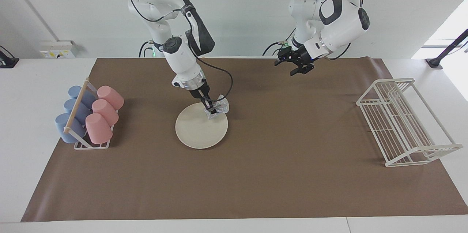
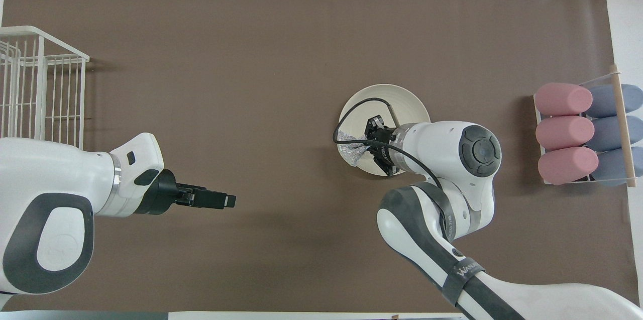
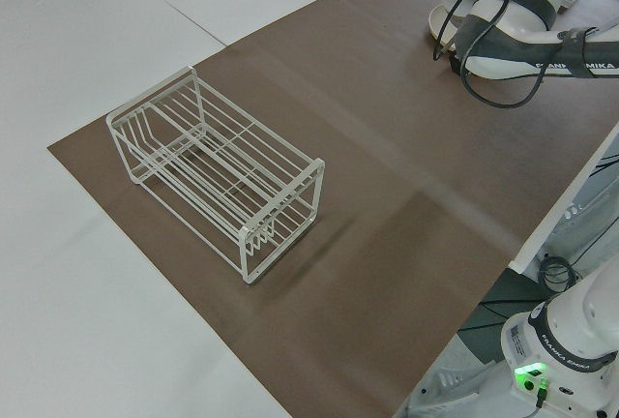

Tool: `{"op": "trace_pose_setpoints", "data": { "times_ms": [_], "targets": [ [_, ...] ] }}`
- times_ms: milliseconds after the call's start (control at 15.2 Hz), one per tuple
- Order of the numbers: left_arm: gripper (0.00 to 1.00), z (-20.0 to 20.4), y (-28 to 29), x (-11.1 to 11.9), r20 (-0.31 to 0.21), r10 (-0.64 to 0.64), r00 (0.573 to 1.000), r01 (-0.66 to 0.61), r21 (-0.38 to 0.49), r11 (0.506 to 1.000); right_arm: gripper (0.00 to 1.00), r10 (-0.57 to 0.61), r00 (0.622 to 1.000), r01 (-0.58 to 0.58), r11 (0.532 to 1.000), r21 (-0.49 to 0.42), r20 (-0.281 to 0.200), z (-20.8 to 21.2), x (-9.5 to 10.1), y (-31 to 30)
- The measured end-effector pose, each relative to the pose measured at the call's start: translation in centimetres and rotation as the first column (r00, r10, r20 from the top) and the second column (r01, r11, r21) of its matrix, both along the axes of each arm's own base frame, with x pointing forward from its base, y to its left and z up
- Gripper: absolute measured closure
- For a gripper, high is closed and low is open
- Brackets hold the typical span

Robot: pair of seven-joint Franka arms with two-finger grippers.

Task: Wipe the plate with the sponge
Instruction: 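Rub the scrubber around the plate surface with the right gripper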

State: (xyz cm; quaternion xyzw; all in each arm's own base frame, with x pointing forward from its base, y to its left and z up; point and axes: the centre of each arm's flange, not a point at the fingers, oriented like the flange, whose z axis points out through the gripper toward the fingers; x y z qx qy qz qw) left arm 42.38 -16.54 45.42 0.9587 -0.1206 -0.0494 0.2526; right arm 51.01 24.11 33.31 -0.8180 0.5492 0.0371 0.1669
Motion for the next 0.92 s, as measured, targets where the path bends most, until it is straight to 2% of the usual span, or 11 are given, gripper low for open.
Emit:
{"op": "trace_pose_setpoints", "data": {
  "times_ms": [197,329,724,921],
  "targets": [
    [0.0,-0.1,0.7,0.7,0.069,-0.018,0.997,0.013,0.081,0.997,0.91,0.039,0.999,-0.039,0.999,-0.01,-0.022,-2.0,-0.5,-0.6],
    [0.0,-0.1,1.2,1.3,0.099,0.0,0.995,-0.009,0.091,0.996,0.91,0.055,0.998,-0.055,0.998,-0.016,-0.005,-2.9,-0.4,-1.8],
    [0.0,-0.1,6.5,3.5,0.108,0.123,0.987,-0.133,0.095,0.987,0.91,0.157,0.985,-0.153,0.986,-0.058,0.065,-3.5,2.0,-9.6],
    [0.0,-0.2,7.0,3.7,0.106,0.133,0.985,-0.143,0.096,0.985,0.91,0.169,0.982,-0.164,0.984,-0.066,0.087,-3.5,2.3,-10.6]
  ]
}}
